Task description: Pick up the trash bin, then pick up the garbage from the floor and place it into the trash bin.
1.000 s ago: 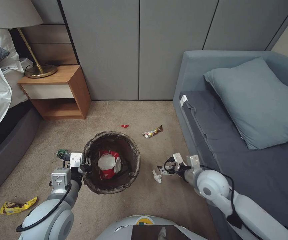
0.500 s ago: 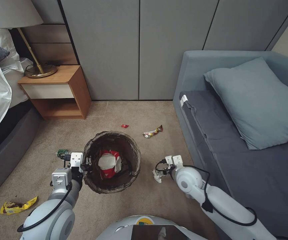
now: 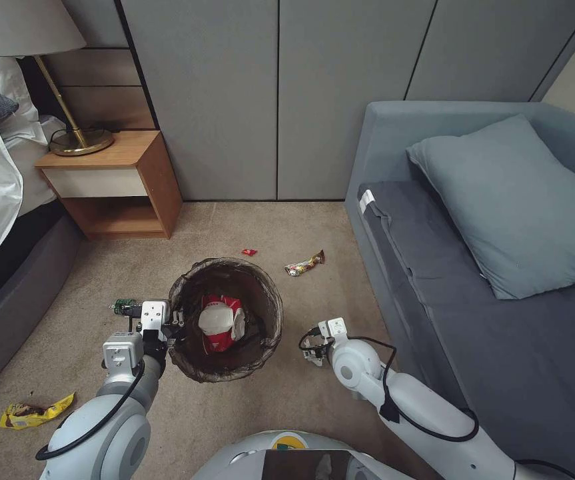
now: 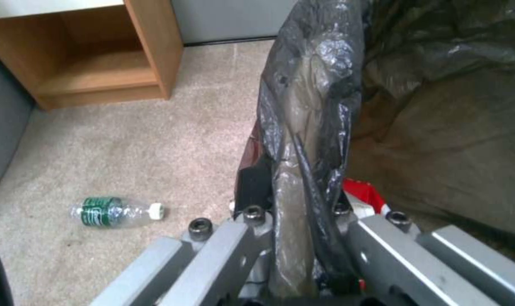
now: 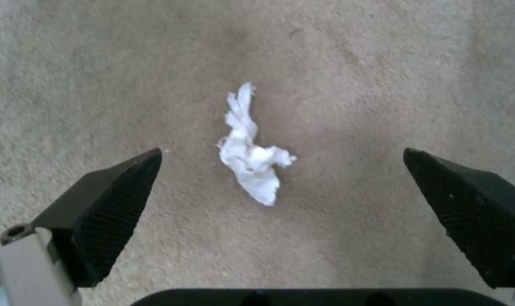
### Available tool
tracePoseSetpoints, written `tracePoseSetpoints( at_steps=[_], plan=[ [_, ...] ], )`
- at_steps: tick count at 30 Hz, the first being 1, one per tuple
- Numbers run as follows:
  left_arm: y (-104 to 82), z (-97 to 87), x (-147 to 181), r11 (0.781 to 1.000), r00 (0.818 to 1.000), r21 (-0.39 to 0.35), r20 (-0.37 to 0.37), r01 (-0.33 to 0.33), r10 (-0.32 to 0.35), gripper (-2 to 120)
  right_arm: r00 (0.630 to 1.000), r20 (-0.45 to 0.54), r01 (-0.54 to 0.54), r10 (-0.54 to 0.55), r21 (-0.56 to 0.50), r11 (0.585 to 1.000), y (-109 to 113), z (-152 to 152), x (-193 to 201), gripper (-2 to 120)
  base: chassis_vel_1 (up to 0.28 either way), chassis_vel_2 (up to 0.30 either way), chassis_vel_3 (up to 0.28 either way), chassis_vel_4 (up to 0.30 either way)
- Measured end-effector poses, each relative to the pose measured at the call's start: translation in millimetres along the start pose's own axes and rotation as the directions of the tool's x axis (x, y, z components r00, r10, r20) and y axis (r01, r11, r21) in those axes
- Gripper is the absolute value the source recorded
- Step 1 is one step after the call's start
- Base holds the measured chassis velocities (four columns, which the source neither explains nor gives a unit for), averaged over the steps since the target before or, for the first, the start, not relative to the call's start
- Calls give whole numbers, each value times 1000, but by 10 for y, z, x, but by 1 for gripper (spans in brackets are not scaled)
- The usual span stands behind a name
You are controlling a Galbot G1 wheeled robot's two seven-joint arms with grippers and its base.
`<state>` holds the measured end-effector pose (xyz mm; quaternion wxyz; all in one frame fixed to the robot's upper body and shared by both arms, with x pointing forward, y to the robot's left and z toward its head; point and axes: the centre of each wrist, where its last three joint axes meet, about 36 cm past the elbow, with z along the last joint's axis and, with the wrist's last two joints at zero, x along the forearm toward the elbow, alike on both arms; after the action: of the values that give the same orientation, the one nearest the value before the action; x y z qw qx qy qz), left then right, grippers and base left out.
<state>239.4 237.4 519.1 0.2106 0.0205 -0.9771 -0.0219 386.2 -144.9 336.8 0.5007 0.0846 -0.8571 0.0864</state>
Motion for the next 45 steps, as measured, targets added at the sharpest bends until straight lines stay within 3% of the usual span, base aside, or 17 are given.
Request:
tracePoseSetpoints(
  at_steps=[10, 27, 45],
  plan=[
    [24, -16, -7, 1000, 1000, -1, 5, -3, 3, 3, 999, -33, 1, -2, -15, 1000, 193, -43, -218, 100, 0, 0, 0, 0],
    [13, -33, -17, 1000, 1000, 8, 17, -9, 8, 3, 998, -66, -20, 18, -30, 999, 193, -85, -446, 100, 0, 0, 0, 0],
    [5, -27, -14, 1000, 1000, 17, 18, -6, 6, 3, 996, -89, -26, 24, -26, 999, 347, -87, -595, 100, 0, 0, 0, 0]
  ],
)
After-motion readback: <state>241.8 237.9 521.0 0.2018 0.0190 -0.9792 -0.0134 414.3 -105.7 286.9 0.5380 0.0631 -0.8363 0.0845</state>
